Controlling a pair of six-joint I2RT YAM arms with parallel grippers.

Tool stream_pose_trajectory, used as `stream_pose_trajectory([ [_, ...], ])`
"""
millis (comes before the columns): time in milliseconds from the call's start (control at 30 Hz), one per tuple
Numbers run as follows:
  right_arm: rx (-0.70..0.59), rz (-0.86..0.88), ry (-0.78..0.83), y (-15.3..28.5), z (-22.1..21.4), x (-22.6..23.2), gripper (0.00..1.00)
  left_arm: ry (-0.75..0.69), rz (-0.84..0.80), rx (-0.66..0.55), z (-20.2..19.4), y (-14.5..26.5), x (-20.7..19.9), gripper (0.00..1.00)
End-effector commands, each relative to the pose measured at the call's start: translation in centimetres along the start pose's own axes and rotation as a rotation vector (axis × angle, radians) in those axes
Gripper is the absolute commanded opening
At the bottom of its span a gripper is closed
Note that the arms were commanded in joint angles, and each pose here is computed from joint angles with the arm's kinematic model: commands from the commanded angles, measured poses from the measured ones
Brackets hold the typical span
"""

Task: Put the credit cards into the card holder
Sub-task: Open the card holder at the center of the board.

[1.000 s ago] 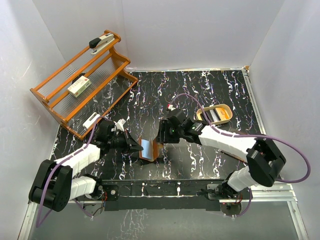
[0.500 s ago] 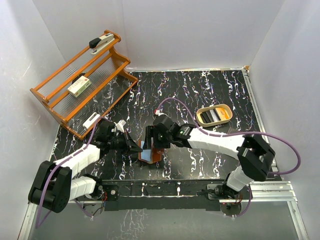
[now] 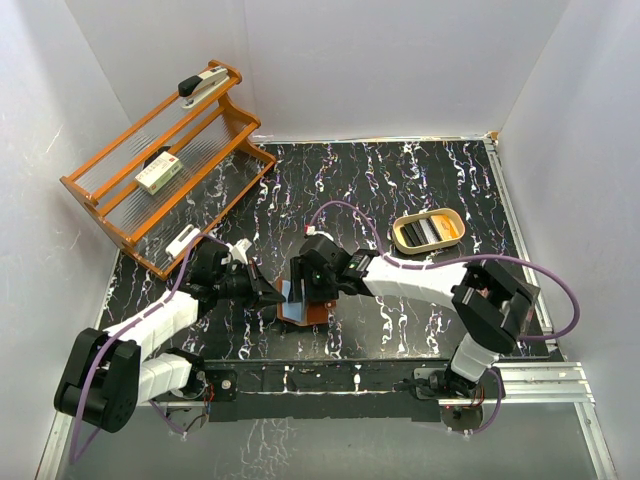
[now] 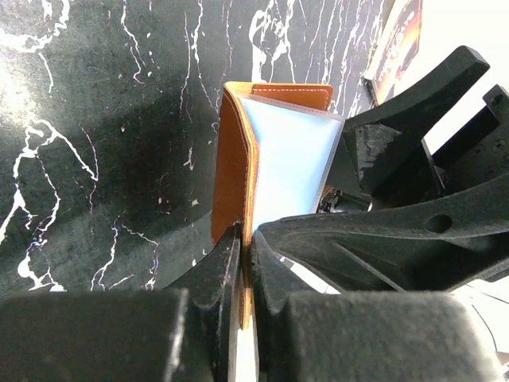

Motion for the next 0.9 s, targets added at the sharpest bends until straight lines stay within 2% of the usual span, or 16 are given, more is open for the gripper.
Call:
stream_pose_trajectory([
  [0, -0.019, 0.052, 0.002, -1.0, 0.3, 1.0, 0.60, -0.003, -0.029, 0.016, -0.5, 0.2, -0.3, 0.04],
  [200, 0.017, 0.089, -0.013, -1.4, -0.9, 0.5, 0.64, -0.001, -0.038, 0.003, -0.3, 0.3, -0.6, 0.00],
  [467, 0.042, 0.148, -0.056, -0.9, -2.2, 0.1, 0.67, 0.008, -0.029, 0.001, -0.5, 0.2, -0.2, 0.00],
  [867, 0.042, 0.178, -0.050, -0.7, -1.4, 1.5, 0.74, 0.017, -0.026, -0.001, -0.4, 0.2, -0.3, 0.00],
])
Point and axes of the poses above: each gripper's point midway between its finger pads, its own y axis back along the fingers, its own x axis along the line the jaws close on, z = x × y, the point moved 5 cm from there along y, back along the fingers, and after that the axes turned 6 degrees about -y, right-handed, at the moved point
